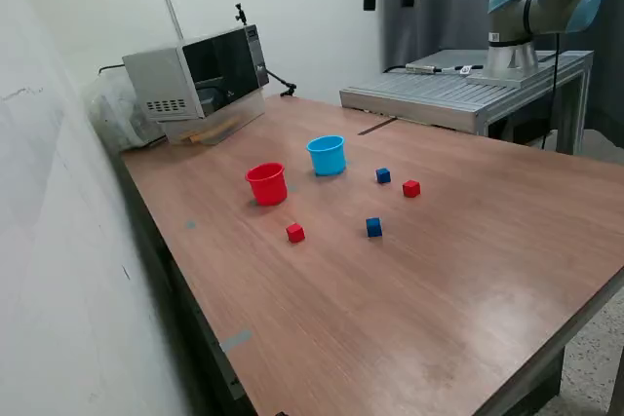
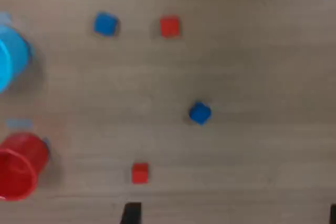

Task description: Place red objects in the red bin, and blue objects in the blue bin.

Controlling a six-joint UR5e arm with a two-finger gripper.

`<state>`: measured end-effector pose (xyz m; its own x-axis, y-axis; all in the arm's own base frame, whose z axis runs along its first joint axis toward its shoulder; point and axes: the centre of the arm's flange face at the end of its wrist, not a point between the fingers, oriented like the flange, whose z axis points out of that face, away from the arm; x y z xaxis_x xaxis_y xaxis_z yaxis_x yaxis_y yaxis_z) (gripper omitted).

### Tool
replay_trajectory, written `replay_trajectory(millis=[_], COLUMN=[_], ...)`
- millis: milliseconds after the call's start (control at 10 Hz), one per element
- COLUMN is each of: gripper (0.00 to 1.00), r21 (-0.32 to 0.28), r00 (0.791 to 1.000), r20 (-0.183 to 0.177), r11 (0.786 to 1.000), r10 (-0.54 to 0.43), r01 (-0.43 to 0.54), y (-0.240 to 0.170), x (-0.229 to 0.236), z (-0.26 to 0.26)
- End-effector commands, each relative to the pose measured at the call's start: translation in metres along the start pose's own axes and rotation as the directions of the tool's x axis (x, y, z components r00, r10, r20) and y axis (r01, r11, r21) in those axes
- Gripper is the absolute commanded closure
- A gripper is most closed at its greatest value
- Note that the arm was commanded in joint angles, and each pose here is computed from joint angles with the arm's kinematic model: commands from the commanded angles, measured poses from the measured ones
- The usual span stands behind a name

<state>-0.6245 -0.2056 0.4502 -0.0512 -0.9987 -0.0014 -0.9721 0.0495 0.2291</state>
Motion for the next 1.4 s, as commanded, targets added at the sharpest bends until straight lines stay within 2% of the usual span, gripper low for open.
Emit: replay_trajectory(millis=[0,400,500,800,900,1100,1300], gripper=[0.00,0.00,0.00,0.00,0.00,0.00,0.00], r21=[-0.007,0.057,0.058,-0.018,-0.025,-0.004,0.041], r00=[0.999,0.999,0.998,1.000,1.000,0.993,0.988], r20=[-0.026,-0.007,0.003,0.013,0.016,0.018,0.009], r11=[1.000,0.998,0.996,1.000,1.000,0.993,0.988], r10=[0.018,0.037,0.068,0.026,-0.019,-0.117,-0.152], r01=[-0.018,-0.037,-0.068,-0.025,0.019,0.117,0.151], y=[0.051,0.084,0.103,0.138,0.140,0.137,0.127], x=[0.013,0.008,-0.024,-0.080,-0.087,-0.090,-0.090], z=[0.086,0.256,0.286,0.290,0.295,0.321,0.357])
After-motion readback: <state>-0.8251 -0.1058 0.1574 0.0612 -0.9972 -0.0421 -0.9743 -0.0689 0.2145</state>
